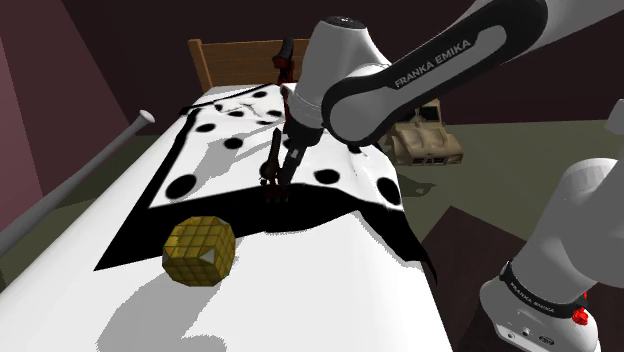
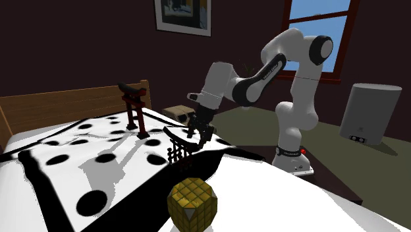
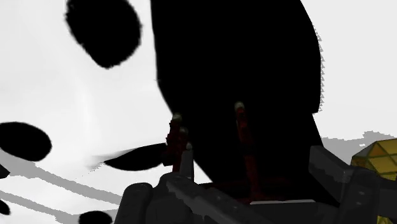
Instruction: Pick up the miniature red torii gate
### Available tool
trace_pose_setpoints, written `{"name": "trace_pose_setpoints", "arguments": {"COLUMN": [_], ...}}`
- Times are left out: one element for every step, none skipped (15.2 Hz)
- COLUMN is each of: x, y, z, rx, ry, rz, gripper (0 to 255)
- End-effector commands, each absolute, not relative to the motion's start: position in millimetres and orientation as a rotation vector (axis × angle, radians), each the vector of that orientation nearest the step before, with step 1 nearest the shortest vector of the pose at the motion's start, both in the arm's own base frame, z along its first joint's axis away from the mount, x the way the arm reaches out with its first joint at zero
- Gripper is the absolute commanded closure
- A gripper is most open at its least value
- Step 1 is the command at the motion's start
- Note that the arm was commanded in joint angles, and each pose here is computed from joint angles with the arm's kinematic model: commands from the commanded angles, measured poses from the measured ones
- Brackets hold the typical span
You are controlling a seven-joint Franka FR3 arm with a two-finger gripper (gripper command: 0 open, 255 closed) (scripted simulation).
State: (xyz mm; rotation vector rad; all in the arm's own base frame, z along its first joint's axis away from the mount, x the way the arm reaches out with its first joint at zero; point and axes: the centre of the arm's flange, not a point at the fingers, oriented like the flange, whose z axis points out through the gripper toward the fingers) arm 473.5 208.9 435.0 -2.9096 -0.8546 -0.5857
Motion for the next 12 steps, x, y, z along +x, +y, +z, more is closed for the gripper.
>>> {"name": "trace_pose_setpoints", "arguments": {"x": [481,481,481,481,481,481,481,481,481,481,481,481], "y": [217,217,217,217,217,217,217,217,217,217,217,217], "z": [426,420,415,410,405,399,394,391,391,391,391,391], "rx": [-2.896,-2.896,-2.896,-2.896,-2.896,-2.896,-2.896,-2.896,-2.896,-2.896,-2.896,-2.896], "ry": [-0.872,-0.872,-0.872,-0.872,-0.872,-0.872,-0.872,-0.872,-0.872,-0.872,-0.872,-0.872], "rz": [-0.604,-0.604,-0.604,-0.604,-0.604,-0.604,-0.604,-0.604,-0.604,-0.604,-0.604,-0.604], "gripper": [0,0,0,0,0,0,0,0,0,255,255,255]}}
